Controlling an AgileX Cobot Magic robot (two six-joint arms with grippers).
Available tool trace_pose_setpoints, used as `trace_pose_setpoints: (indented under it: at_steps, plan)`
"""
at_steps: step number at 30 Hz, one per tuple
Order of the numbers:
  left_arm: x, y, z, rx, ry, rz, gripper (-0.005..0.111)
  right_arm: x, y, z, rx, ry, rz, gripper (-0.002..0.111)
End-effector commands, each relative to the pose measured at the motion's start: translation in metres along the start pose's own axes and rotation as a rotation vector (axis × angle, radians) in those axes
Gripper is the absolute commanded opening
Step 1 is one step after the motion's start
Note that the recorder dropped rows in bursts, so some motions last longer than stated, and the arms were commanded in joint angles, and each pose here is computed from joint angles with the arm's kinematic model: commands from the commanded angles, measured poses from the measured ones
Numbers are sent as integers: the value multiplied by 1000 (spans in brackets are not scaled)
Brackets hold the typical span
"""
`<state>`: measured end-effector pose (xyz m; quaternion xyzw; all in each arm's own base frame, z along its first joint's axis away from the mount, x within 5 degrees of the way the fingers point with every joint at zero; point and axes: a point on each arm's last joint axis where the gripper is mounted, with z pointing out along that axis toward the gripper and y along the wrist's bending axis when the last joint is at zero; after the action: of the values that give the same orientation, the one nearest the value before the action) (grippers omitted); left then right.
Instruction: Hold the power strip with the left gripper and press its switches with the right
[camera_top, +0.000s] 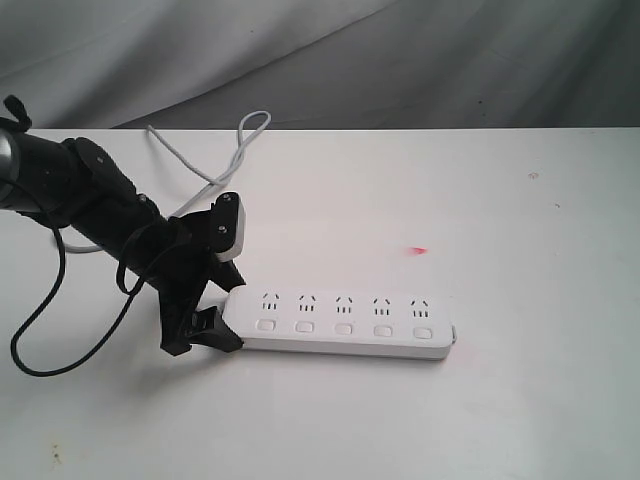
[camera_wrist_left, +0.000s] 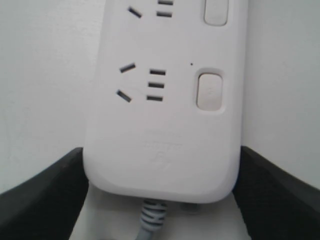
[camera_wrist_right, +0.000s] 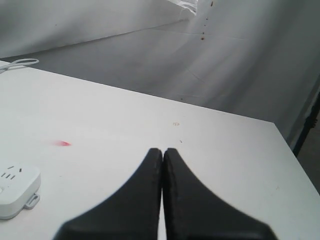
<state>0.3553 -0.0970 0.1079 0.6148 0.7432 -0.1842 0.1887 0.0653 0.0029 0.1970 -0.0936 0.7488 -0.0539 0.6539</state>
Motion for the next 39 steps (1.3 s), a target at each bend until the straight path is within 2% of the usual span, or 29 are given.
trace_pose_setpoints:
  at_steps: [1,10,11,15,22,27,33,39]
  plan:
    - [-5,0,-2,-2,-11,1,64,0,0,0,8,-11,16,0]
    - [-5,0,-2,-4,-18,0,64,0,0,0,8,-11,16,0]
    - [-7,2,-2,-27,-33,24,64,0,0,0,8,-11,16,0]
    - [-8,6,-2,-69,-52,-6,64,0,0,0,8,-11,16,0]
    - [-8,6,-2,-68,-53,-6,64,0,0,0,8,-11,16,0]
    - [-9,5,-2,-61,-55,-7,88,0,0,0,8,-11,16,0]
    - [-12,5,-8,-77,-61,-27,90,0,0,0,8,-11,16,0]
    - [-34,1,-50,-170,-77,64,90,0,0,0,8,-11,16,0]
